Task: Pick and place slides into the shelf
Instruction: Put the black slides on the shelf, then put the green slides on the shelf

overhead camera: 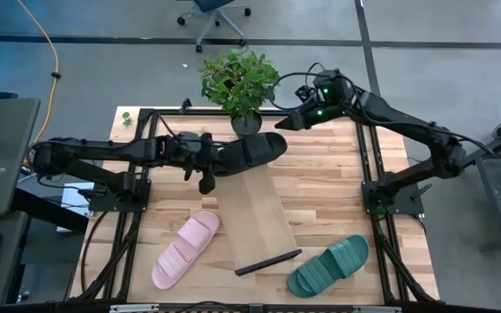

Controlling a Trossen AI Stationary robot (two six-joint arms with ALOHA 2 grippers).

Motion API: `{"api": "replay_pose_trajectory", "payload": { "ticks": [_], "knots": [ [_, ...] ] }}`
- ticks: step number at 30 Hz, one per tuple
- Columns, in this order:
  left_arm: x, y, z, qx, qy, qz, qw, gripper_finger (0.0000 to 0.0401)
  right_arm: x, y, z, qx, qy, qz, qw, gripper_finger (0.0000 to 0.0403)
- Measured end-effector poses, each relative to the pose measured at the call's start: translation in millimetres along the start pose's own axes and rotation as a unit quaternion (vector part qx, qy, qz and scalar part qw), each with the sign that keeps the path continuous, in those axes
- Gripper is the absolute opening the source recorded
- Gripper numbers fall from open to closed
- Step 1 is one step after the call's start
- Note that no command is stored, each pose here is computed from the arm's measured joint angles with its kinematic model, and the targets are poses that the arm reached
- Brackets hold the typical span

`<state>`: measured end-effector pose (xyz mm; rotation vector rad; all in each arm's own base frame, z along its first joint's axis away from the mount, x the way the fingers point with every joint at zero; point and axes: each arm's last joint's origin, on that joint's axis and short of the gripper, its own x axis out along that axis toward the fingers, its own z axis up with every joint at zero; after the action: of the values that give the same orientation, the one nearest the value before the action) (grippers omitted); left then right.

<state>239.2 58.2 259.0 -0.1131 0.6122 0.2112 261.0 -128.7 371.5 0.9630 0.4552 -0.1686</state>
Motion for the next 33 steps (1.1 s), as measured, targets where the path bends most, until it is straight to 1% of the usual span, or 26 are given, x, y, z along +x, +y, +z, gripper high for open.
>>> {"api": "replay_pose_trajectory", "payload": {
  "ticks": [4, 10, 13, 17, 23, 27, 33],
  "knots": [
    [-10, 0, 2, 0.028, -0.019, 0.007, 0.999, 0.0000, -2, 0, -3, -0.005, 0.008, -0.008, 1.000, 0.0176],
    [-29, 0, 6, 0.043, -0.047, 0.023, 0.998, 0.0000, -3, -3, -5, -0.010, 0.012, -0.027, 1.000, 0.0176],
    [-39, 0, 9, 0.046, -0.068, 0.025, 0.996, 0.0000, -3, -3, -5, -0.014, 0.011, -0.027, 0.999, 0.0176],
    [-57, -1, 11, 0.057, -0.093, 0.022, 0.994, 0.0000, -3, -4, -6, -0.017, 0.020, -0.032, 0.999, 0.0176],
    [-92, -2, 2, 0.065, -0.103, 0.030, 0.992, 0.0000, -9, -3, -10, -0.037, 0.030, -0.039, 0.998, 0.0175],
    [-118, -1, -7, 0.066, -0.112, 0.050, 0.990, 0.0000, -22, 2, -12, -0.055, 0.013, -0.037, 0.998, 0.0154],
    [-149, -1, -19, 0.085, -0.138, 0.073, 0.984, 0.0000, -53, 9, -14, -0.080, -0.024, -0.030, 0.996, 0.0092]
  ]
}}
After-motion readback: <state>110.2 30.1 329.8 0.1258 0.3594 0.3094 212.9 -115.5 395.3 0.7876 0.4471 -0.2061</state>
